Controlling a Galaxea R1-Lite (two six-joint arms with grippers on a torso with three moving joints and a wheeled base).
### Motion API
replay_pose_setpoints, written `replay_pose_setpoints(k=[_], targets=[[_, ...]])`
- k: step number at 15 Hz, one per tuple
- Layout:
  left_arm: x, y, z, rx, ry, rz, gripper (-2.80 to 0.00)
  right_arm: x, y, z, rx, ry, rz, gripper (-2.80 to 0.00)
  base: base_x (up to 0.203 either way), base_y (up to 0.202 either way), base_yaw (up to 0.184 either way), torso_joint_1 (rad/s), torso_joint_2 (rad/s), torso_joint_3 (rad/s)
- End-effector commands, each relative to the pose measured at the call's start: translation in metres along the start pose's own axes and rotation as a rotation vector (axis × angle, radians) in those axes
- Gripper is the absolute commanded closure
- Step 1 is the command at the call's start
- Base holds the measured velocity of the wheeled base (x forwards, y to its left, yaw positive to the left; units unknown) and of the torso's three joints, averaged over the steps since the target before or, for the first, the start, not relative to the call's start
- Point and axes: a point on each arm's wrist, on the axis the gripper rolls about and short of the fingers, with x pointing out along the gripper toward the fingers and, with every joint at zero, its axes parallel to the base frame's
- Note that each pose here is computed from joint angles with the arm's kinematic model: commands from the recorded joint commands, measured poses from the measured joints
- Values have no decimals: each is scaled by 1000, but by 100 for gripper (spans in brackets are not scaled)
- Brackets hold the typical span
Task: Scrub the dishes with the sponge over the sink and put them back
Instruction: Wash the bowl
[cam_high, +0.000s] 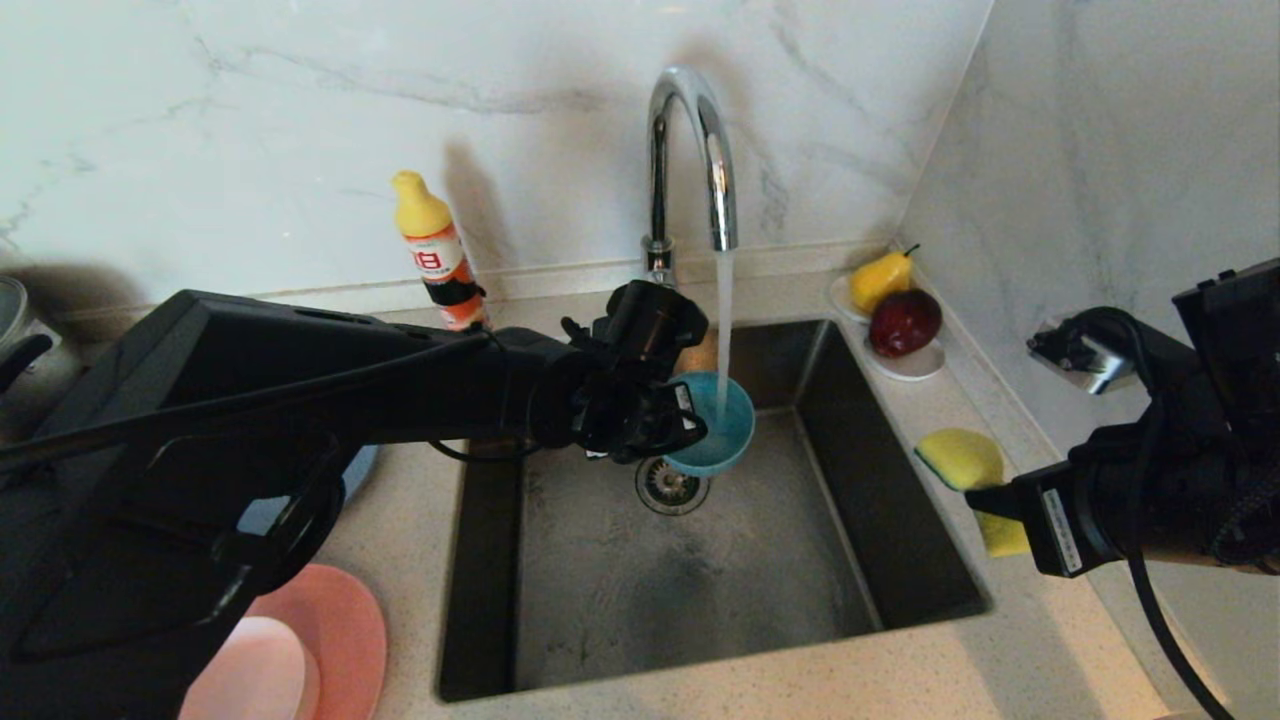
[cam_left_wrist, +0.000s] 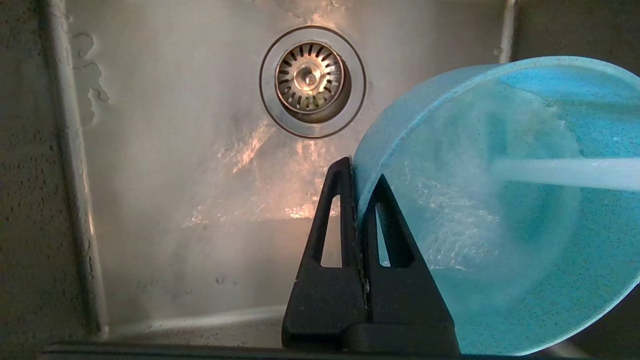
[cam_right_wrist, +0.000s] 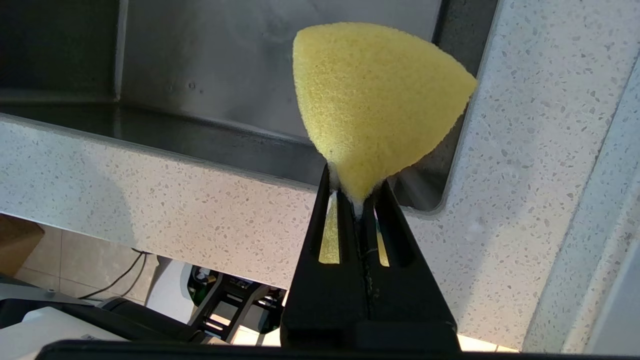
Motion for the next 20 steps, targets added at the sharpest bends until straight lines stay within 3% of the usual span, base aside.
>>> replay_pose_setpoints(k=[1,3,5,8,13,16,18,20], targets=[[-5,0,2,-8,-4,-1,0,-1,0,0,0,-2,1,0,0,0,0,0,0,0],[-8,1,1,-4,-3,7,0,1,0,-1,-4,8,4,0,0,0,0,0,0,0],[-17,7,0,14,-19,75,0,1,1,-2,-5,10,10,0,0,0,0,0,0,0],[-49,19,11,26,-107,157,0,-1,6,-5,-15,12,28,0,0,0,0,0,0,0],[-128,48,51,0,-263,147,0,-3,8,-5,-17,13,32,0,0,0,0,0,0,0],[-162,62,65,69,-387,116,0,2,8,-6,-18,27,32,0,0,0,0,0,0,0],[-169,64,76,90,-502,86,0,5,9,-6,-18,36,32,0,0,0,0,0,0,0],[-171,63,80,114,-570,73,0,8,9,-6,-18,41,31,0,0,0,0,0,0,0]])
